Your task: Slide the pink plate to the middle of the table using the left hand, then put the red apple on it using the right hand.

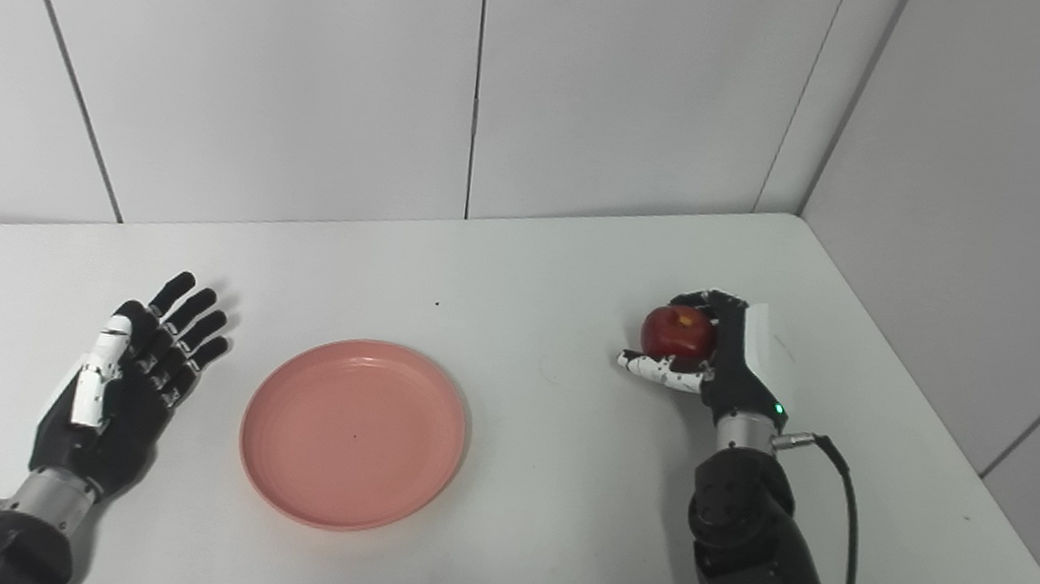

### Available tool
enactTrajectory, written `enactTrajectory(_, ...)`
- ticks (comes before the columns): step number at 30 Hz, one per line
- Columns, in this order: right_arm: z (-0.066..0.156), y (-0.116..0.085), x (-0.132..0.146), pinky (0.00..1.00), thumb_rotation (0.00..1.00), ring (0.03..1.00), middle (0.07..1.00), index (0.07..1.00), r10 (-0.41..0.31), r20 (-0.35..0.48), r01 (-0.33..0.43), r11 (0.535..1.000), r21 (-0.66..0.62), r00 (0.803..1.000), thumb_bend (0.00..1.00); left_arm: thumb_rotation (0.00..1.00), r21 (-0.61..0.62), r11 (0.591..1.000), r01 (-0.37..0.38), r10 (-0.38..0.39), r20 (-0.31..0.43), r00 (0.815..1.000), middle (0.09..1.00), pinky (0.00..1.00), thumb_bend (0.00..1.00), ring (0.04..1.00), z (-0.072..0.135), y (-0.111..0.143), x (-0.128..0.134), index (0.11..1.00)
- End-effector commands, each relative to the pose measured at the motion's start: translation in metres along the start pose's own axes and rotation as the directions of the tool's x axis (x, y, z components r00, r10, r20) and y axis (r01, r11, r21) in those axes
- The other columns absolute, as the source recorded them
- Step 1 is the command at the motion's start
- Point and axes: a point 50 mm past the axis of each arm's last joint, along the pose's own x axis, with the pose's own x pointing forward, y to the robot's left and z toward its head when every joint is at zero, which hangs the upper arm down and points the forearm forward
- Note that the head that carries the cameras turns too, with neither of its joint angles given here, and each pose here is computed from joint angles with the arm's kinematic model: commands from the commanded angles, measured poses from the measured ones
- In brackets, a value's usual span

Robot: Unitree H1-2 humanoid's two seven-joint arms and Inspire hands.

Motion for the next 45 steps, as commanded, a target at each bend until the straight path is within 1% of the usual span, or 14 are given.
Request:
enactTrajectory(1, 0.022, -0.016, 0.015, 0.38, 0.13, 0.442, 0.488, 0.486, -0.076, 0.100, 0.073, 0.997, 0.025, 0.992, 0.51, 1.00, -0.013, 0.999, -0.045, 0.043, -0.108, 0.993, 0.938, 0.94, 0.37, 0.935, -0.020, 0.008, -0.011, 0.920)
enactTrajectory(8, 0.023, -0.020, 0.015, 0.39, 0.13, 0.452, 0.497, 0.486, -0.093, 0.094, 0.090, 0.995, 0.038, 0.991, 0.51, 1.00, -0.014, 0.999, -0.041, 0.040, -0.099, 0.994, 0.940, 0.94, 0.36, 0.937, -0.020, 0.005, -0.011, 0.922)
enactTrajectory(11, 0.031, -0.025, 0.012, 0.37, 0.13, 0.438, 0.488, 0.486, -0.114, 0.120, 0.108, 0.993, 0.053, 0.986, 0.51, 1.00, -0.013, 0.999, -0.048, 0.047, -0.105, 0.993, 0.934, 0.94, 0.36, 0.929, -0.021, 0.005, -0.011, 0.917)
enactTrajectory(15, 0.044, -0.031, 0.008, 0.37, 0.13, 0.442, 0.491, 0.487, -0.131, 0.140, 0.122, 0.990, 0.071, 0.981, 0.52, 1.00, -0.015, 0.999, -0.046, 0.044, -0.100, 0.994, 0.933, 0.94, 0.36, 0.929, -0.022, 0.003, -0.010, 0.917)
enactTrajectory(21, 0.074, -0.043, 0.002, 0.37, 0.13, 0.439, 0.492, 0.487, -0.140, 0.200, 0.118, 0.986, 0.116, 0.970, 0.52, 1.00, -0.008, 0.999, -0.050, 0.049, -0.106, 0.993, 0.931, 0.93, 0.36, 0.927, -0.021, -0.001, -0.010, 0.919)
enactTrajectory(26, 0.105, -0.048, -0.004, 0.38, 0.14, 0.450, 0.497, 0.487, -0.142, 0.287, 0.109, 0.986, 0.129, 0.947, 0.52, 1.00, -0.011, 0.998, -0.057, 0.055, -0.110, 0.992, 0.927, 0.93, 0.35, 0.922, -0.022, -0.006, -0.010, 0.912)
enactTrajectory(29, 0.121, -0.047, -0.008, 0.39, 0.13, 0.452, 0.499, 0.487, -0.132, 0.319, 0.092, 0.986, 0.137, 0.939, 0.52, 1.00, -0.011, 0.998, -0.063, 0.061, -0.110, 0.992, 0.923, 0.92, 0.35, 0.919, -0.022, -0.009, -0.010, 0.909)
enactTrajectory(33, 0.142, -0.037, -0.012, 0.37, 0.13, 0.445, 0.498, 0.487, -0.106, 0.361, 0.050, 0.986, 0.161, 0.927, 0.52, 1.00, -0.011, 0.998, -0.065, 0.063, -0.110, 0.992, 0.926, 0.92, 0.35, 0.921, -0.023, -0.012, -0.009, 0.909)
enactTrajectory(37, 0.160, -0.021, -0.014, 0.37, 0.13, 0.438, 0.492, 0.486, -0.068, 0.432, -0.006, 0.986, 0.169, 0.899, 0.52, 1.00, -0.014, 0.998, -0.067, 0.065, -0.108, 0.992, 0.925, 0.93, 0.35, 0.921, -0.024, -0.017, -0.009, 0.907)
enactTrajectory(41, 0.176, -0.004, -0.019, 0.36, 0.13, 0.426, 0.484, 0.486, -0.039, 0.465, -0.050, 0.983, 0.177, 0.884, 0.52, 1.00, -0.015, 0.997, -0.077, 0.075, -0.104, 0.992, 0.918, 0.92, 0.35, 0.915, -0.025, -0.021, -0.009, 0.898)
enactTrajectory(45, 0.188, 0.012, -0.024, 0.35, 0.13, 0.418, 0.476, 0.485, -0.008, 0.513, -0.099, 0.978, 0.181, 0.859, 0.52, 1.00, -0.017, 0.997, -0.075, 0.073, -0.108, 0.992, 0.921, 0.93, 0.35, 0.919, -0.027, -0.026, -0.009, 0.905)
